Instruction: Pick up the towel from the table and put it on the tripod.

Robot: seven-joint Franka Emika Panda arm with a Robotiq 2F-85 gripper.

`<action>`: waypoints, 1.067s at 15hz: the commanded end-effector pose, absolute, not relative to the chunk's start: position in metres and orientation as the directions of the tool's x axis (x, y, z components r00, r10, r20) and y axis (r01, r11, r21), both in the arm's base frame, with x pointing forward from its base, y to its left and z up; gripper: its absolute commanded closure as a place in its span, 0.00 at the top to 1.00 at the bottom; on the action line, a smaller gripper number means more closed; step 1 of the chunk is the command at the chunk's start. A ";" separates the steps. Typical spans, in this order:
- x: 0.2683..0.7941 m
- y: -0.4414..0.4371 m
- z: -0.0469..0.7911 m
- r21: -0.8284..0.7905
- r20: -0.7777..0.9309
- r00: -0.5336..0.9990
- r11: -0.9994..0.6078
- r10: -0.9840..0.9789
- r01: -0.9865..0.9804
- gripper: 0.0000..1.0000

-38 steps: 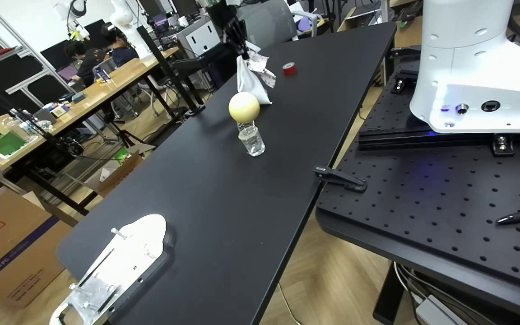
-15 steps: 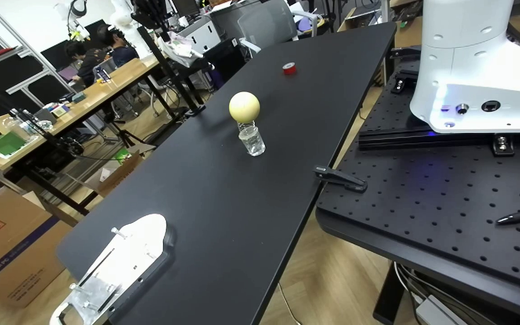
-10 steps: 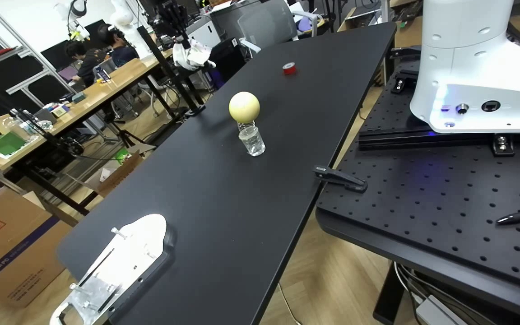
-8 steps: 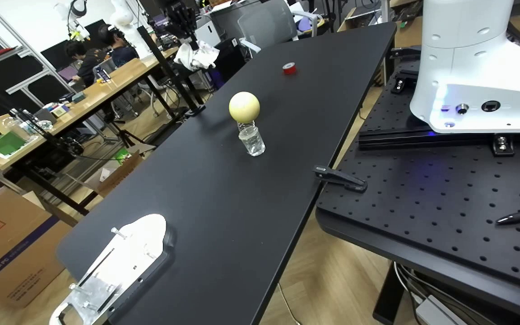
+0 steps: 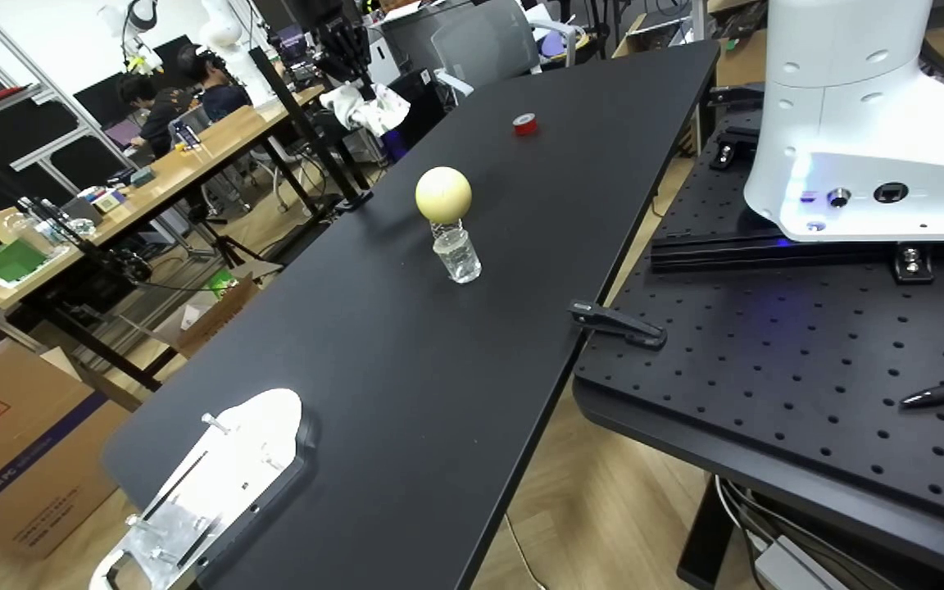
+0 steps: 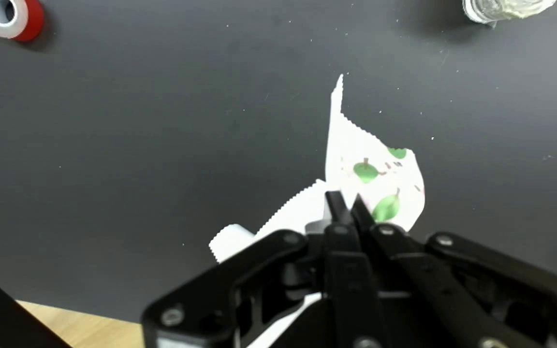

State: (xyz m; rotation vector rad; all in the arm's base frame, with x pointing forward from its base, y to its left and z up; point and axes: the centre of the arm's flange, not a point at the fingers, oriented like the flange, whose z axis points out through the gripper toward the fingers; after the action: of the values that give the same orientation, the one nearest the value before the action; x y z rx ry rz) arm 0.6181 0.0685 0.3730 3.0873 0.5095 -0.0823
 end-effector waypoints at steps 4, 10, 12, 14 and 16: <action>0.606 0.076 0.379 0.025 -0.057 0.932 -0.933 0.358 0.360 0.55; 0.598 0.089 0.395 0.084 -0.039 0.917 -0.913 0.397 0.399 0.95; 0.594 0.094 0.402 0.099 -0.031 0.913 -0.908 0.407 0.408 1.00; 0.589 0.097 0.411 0.108 -0.011 0.919 -0.913 0.395 0.394 1.00; 0.584 0.095 0.418 0.112 0.028 0.935 -0.931 0.353 0.348 1.00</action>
State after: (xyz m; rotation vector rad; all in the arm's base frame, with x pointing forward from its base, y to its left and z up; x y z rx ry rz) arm 0.6039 0.0976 0.4050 2.9856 0.6422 0.0009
